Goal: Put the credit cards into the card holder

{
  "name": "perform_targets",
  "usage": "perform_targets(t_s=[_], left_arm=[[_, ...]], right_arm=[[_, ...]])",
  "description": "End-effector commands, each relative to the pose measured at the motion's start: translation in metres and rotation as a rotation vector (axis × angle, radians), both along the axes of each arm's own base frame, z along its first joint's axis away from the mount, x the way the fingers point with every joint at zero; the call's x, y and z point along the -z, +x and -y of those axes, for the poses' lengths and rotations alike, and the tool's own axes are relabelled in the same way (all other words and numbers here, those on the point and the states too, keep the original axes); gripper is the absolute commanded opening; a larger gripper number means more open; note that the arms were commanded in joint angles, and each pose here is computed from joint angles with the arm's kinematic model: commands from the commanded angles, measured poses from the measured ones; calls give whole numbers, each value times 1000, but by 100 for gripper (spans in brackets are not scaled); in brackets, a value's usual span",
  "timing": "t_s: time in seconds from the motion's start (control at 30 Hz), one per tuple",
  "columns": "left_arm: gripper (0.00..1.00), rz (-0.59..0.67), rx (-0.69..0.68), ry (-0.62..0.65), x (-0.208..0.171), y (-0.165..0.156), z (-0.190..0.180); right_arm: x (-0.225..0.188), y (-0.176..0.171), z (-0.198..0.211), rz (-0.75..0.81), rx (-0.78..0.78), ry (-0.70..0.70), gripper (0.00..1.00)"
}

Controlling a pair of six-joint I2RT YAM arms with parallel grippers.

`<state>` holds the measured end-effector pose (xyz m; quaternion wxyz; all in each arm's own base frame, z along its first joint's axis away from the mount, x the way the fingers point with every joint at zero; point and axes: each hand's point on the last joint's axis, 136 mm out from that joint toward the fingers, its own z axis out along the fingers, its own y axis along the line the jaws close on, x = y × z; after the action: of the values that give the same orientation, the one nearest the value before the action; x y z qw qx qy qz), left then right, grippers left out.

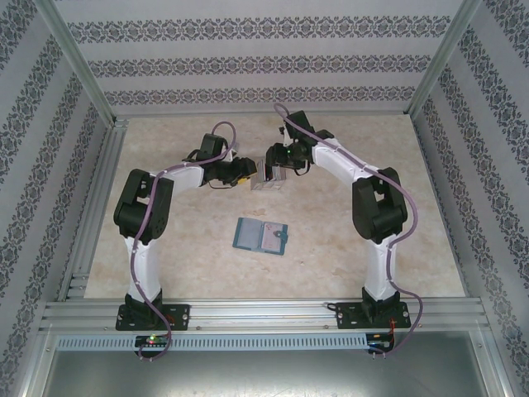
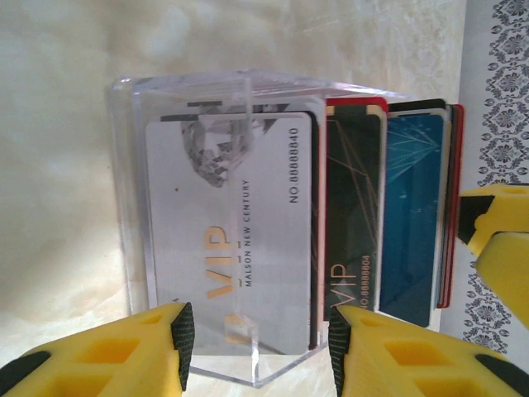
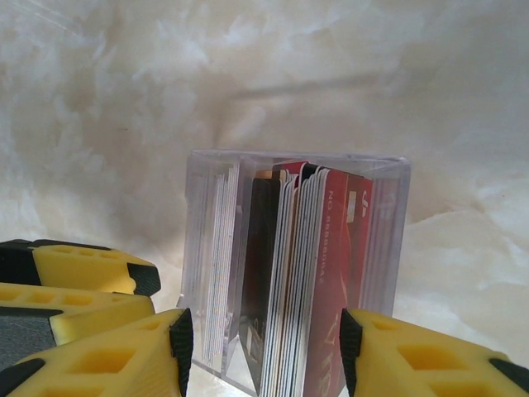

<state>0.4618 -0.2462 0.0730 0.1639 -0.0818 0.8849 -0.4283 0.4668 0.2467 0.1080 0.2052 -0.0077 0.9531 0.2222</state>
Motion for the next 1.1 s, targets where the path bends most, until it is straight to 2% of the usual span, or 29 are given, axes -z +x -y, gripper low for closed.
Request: perform_targets(t_s=[0.0, 0.37, 1.07], left_arm=[[49, -6, 16, -27, 6, -1, 5], [49, -11, 27, -50, 9, -1, 16], [49, -8, 39, -47, 7, -4, 24]], right_arm=[[4, 2, -3, -10, -21, -43, 52], [14, 2, -14, -31, -41, -55, 53], [-12, -5, -13, 16, -46, -35, 48]])
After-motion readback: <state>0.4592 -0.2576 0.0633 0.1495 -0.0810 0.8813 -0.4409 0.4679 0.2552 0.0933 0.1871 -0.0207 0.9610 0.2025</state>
